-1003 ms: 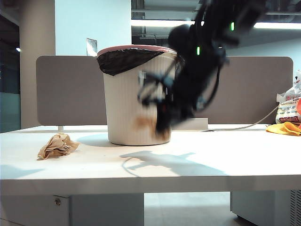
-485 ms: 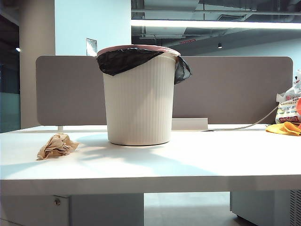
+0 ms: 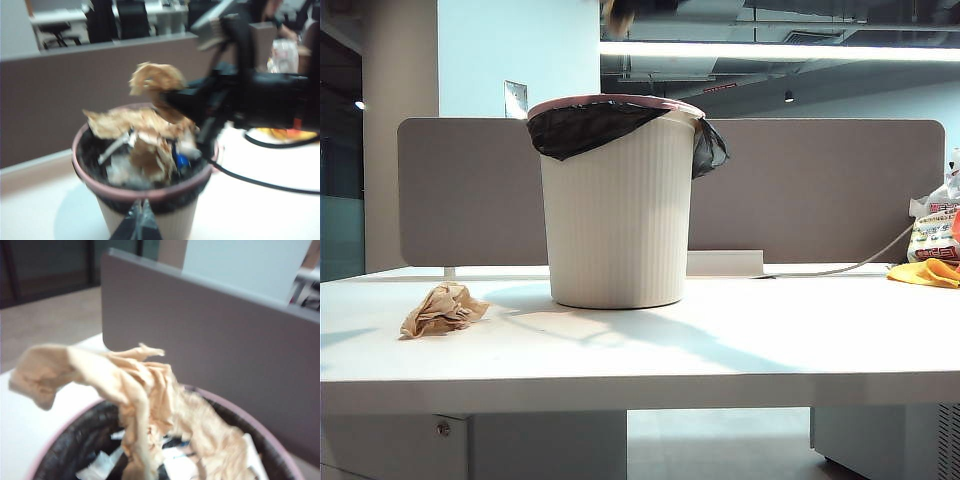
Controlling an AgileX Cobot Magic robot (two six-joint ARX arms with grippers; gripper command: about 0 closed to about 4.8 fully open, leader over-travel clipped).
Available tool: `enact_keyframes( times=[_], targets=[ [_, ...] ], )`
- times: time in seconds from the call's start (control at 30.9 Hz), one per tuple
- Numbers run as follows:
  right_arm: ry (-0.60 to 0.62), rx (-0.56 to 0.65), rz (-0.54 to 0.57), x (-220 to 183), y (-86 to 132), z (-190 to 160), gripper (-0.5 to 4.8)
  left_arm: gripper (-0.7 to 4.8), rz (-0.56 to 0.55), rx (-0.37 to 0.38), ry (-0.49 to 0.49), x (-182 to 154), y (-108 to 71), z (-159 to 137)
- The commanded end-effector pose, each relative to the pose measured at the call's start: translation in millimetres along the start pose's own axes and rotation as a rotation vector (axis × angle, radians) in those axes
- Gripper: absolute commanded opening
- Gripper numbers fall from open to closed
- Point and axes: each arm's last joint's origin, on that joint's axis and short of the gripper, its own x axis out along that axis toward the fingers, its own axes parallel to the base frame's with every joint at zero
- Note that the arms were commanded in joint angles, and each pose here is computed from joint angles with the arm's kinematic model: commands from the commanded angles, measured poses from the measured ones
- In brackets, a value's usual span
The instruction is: Pick up all the trash on the table and put it in the trash can.
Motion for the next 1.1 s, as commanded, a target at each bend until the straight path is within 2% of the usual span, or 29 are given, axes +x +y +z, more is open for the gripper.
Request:
enact_keyframes(
  times=[0.03, 0.16, 0.19, 0.26, 0.39, 0.49, 0.65, 0.78, 0.97, 1.1],
  targets=[
    [0.027, 0.017, 0.008, 14.7, -1.3, -16.5, -0.02, -0.05, -0.007, -0.002, 0.035, -1.5, -0.2, -2.4],
    [0.068, 0.023, 0.011, 24.6, -1.6, -30.9, 0.01, -0.05, -0.006, 0.006, 0.060, -1.7, 0.0, -4.9],
    [0.074, 0.024, 0.011, 24.6, -1.6, -31.4, 0.18, -0.05, -0.006, 0.013, 0.064, -1.7, 0.0, -5.2],
    [0.072, 0.023, 0.013, 24.2, -0.6, -30.6, 0.91, -0.05, -0.006, 0.017, 0.068, -1.7, 0.0, -5.6],
    [0.051, 0.016, 0.011, 21.3, -1.0, -24.3, 3.36, -0.05, -0.002, 0.017, 0.069, -0.8, 0.3, -6.0],
    [0.035, 0.008, 0.004, 18.0, -1.6, -17.3, 4.09, -0.05, 0.001, 0.016, 0.070, -0.3, 1.2, -6.2],
    [0.004, 0.003, 0.004, 11.7, -1.5, -4.8, 4.23, -0.05, 0.007, 0.016, 0.075, 0.7, 2.4, -6.8],
    [0.033, 0.014, 0.074, -5.8, 3.3, 11.1, 4.23, -0.05, 0.027, 0.016, 0.073, -5.2, 3.0, -5.2],
    [0.043, 0.044, 0.143, -27.5, 35.7, 33.6, 4.23, -0.05, 0.179, 0.027, 0.133, -30.4, 7.4, -6.4],
    [0.083, 0.054, 0.214, -40.5, 66.6, 42.0, 4.22, -0.05, 0.201, 0.034, 0.186, -51.3, 8.0, -9.0]
  ],
)
